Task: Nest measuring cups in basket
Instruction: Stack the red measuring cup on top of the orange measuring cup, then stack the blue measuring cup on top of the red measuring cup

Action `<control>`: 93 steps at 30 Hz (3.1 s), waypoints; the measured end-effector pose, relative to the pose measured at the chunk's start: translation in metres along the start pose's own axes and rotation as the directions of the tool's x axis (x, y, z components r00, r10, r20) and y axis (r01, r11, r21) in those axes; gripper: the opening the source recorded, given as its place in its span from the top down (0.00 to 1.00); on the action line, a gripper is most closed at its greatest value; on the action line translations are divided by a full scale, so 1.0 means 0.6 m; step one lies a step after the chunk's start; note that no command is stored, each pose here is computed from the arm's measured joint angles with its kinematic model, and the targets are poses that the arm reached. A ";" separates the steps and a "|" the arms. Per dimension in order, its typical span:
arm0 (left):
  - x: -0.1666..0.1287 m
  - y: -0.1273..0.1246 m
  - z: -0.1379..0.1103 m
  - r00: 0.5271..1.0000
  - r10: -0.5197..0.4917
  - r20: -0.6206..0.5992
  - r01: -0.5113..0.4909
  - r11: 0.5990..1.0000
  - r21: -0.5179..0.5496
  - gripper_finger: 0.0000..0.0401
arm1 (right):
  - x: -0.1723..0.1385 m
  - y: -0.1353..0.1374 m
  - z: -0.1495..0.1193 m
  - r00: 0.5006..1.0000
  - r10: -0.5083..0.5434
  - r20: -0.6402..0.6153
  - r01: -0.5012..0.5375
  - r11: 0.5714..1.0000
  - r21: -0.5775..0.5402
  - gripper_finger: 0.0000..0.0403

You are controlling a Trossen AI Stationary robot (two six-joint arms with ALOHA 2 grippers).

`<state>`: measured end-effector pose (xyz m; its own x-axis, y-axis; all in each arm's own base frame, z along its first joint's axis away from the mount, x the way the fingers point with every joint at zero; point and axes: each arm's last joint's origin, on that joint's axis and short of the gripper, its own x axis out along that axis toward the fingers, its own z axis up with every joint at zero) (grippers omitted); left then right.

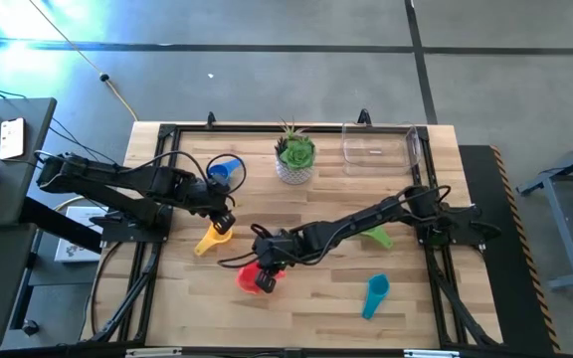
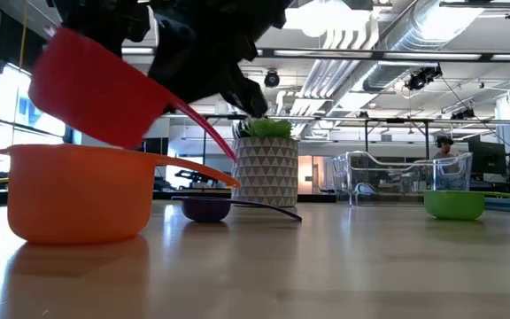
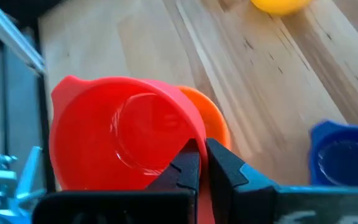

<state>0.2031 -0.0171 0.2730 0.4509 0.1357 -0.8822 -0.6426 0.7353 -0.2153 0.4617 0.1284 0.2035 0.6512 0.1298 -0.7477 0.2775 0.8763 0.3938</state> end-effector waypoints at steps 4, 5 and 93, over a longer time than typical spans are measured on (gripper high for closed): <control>0.000 0.000 0.000 1.000 -0.001 0.001 0.001 1.000 0.000 0.82 | 0.002 -0.004 0.002 1.000 -0.002 -0.002 0.002 1.000 -0.014 1.00; 0.000 0.000 0.000 1.000 -0.001 0.001 0.001 1.000 0.000 0.82 | 0.003 -0.006 0.002 1.000 -0.004 -0.006 0.004 1.000 -0.012 1.00; -0.003 -0.005 -0.014 0.999 0.012 -0.030 -0.010 0.998 0.054 0.82 | -0.136 0.042 0.088 0.980 -0.162 -0.112 0.153 0.985 -0.082 0.86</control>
<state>0.1991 -0.0252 0.2717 0.4246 0.1245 -0.8968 -0.6127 0.7687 -0.1834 0.4529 0.1153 0.3028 0.5143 0.0377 -0.8568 0.3149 0.9210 0.2295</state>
